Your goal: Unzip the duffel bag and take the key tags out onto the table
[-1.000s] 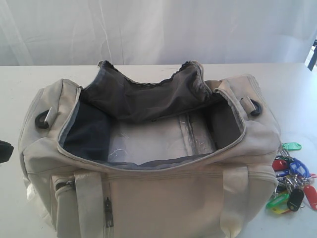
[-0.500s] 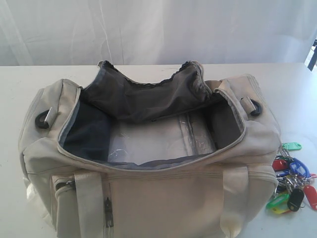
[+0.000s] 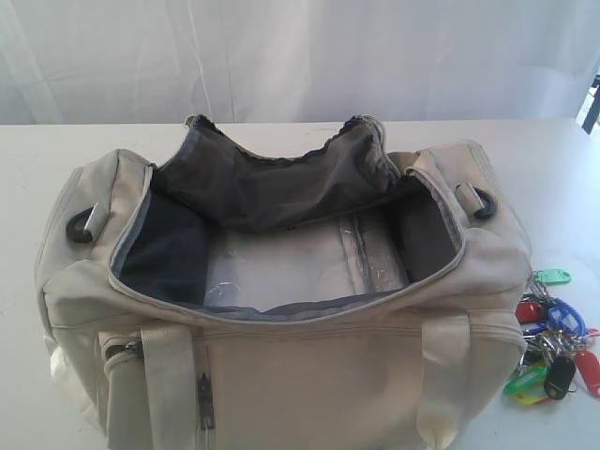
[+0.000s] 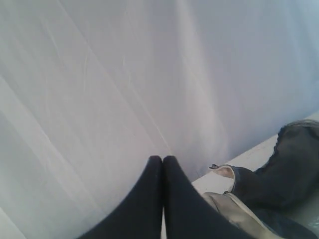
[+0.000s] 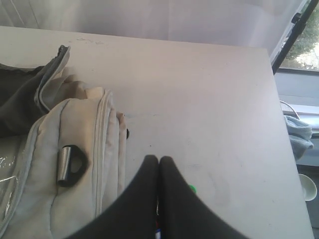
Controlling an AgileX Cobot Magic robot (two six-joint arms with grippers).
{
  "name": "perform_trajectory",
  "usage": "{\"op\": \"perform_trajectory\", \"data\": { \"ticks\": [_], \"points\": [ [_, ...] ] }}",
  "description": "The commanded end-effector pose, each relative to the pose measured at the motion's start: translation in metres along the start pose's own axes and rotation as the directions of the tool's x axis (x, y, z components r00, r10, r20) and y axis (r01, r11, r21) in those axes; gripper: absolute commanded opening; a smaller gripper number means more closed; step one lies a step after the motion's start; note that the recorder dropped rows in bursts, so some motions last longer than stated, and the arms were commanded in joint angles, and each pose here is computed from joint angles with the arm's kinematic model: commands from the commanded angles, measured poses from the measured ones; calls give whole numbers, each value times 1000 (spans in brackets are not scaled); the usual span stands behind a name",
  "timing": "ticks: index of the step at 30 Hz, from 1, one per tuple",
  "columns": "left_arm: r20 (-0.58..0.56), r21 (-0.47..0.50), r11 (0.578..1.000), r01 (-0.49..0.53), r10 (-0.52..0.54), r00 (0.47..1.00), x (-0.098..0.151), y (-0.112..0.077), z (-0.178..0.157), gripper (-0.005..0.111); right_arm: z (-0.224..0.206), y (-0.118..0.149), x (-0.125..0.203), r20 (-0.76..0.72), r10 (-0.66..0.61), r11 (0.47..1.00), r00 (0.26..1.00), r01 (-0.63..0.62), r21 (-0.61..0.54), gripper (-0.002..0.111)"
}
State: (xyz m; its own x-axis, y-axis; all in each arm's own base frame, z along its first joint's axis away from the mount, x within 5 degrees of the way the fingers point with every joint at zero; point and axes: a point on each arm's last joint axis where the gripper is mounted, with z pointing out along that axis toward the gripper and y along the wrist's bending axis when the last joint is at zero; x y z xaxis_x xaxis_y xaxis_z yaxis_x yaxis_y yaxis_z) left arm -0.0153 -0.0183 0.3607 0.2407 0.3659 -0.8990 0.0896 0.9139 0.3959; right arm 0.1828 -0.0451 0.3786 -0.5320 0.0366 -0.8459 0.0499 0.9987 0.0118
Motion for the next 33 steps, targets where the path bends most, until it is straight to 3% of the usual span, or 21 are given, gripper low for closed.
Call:
{"op": "perform_trajectory", "data": {
  "ticks": [1, 3, 5, 7, 9, 15, 18, 19, 21, 22, 33],
  "points": [
    [-63, 27, 998, 60, -58, 996, 14, -4, 12, 0, -3, 0, -1, 12, -10, 1000, 1000, 10, 2, 0],
    [-62, -6, 988, 157, -157, 986, 23, -3, 20, 0, -3, 0, -1, 12, -10, 1000, 1000, 10, 2, 0],
    [-74, -70, 950, 304, -309, 948, 38, -1, 29, 0, -3, 0, -1, 12, -10, 1000, 1000, 10, 2, 0],
    [-92, -154, 912, 380, -396, 914, 59, -1, 35, 0, -3, 0, -1, 12, -10, 1000, 1000, 10, 2, 0],
    [-128, -185, 904, 385, -411, 903, 81, -6, 40, 0, -3, 0, -1, 12, -10, 1000, 1000, 10, 2, 0],
    [-292, -156, 946, 286, -321, 901, 147, -32, 37, 0, -3, 0, -1, 12, -10, 1000, 1000, 10, 2, 0],
    [-396, -147, 944, 296, -330, 857, 186, -49, 32, 0, -3, 0, -1, 12, -10, 1000, 1000, 10, 2, 0],
    [-391, -150, 940, 307, -342, 854, 186, -49, 32, 0, -3, 0, -1, 12, -10, 1000, 1000, 10, 2, 0],
    [-545, -128, 935, 330, -344, 765, 198, -57, 25, 0, -3, 0, -1, 12, -10, 1000, 1000, 10, 2, 0],
    [-572, -118, 939, 324, -331, 750, 200, -59, 23, 0, -3, 0, -1, 13, -10, 1000, 1000, 10, 3, 0],
    [-562, -137, 928, 346, -361, 745, 200, -58, 23, 0, -3, 0, -1, 10, -10, 1000, 1000, 10, 1, 0]
  ]
}}
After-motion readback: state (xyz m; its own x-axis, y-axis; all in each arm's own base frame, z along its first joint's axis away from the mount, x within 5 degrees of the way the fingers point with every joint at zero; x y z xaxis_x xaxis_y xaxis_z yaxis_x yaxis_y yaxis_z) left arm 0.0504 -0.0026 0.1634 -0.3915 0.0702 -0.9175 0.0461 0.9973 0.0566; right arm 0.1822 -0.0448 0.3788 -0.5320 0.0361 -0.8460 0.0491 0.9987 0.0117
